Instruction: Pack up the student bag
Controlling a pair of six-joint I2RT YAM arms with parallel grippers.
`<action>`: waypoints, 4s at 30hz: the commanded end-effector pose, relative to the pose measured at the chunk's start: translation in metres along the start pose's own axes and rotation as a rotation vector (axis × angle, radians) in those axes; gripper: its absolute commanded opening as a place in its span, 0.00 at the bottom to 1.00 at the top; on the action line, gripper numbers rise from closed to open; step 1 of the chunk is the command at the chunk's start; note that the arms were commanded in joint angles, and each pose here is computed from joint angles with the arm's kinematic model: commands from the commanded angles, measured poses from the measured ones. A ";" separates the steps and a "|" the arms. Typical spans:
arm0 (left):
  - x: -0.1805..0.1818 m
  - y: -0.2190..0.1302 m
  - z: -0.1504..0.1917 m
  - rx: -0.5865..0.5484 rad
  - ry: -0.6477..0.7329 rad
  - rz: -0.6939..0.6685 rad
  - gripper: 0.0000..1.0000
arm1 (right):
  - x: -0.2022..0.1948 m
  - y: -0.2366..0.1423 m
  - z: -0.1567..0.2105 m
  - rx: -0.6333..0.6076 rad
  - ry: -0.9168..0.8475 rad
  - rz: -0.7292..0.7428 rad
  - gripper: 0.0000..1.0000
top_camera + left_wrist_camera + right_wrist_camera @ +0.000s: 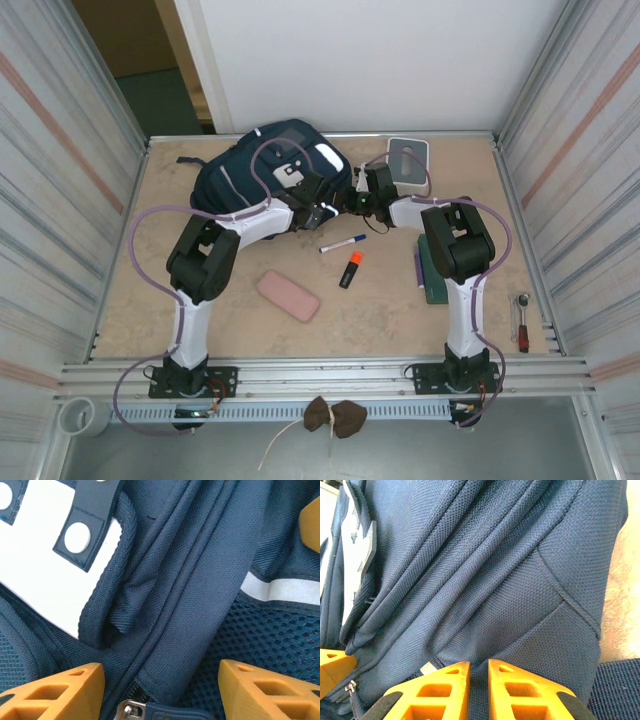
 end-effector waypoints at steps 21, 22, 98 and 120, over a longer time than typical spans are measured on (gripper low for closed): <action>0.021 -0.022 0.013 0.016 0.032 -0.050 0.35 | -0.013 -0.001 0.032 0.090 0.059 0.025 0.16; 0.021 -0.022 0.014 0.018 0.032 -0.048 0.34 | -0.013 -0.001 0.031 0.088 0.059 0.024 0.16; 0.050 -0.074 -0.007 -0.176 -0.370 0.583 0.00 | 0.074 -0.028 -0.007 0.032 -0.032 -0.005 0.53; 0.069 -0.065 0.026 -0.071 -0.297 0.425 0.00 | 0.026 0.020 -0.024 -0.012 0.020 0.231 0.05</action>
Point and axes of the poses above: each hand's point on the last joint's axis, 136 mm out from that joint toward the fingers, its own y axis out along the fingers, its own x axis along the line the jaws close on, z = x × y, the point moved 1 cm from there along -y, back along the fingers, and after that the axes turned 13 degrees about -y, right-handed, at the moved point
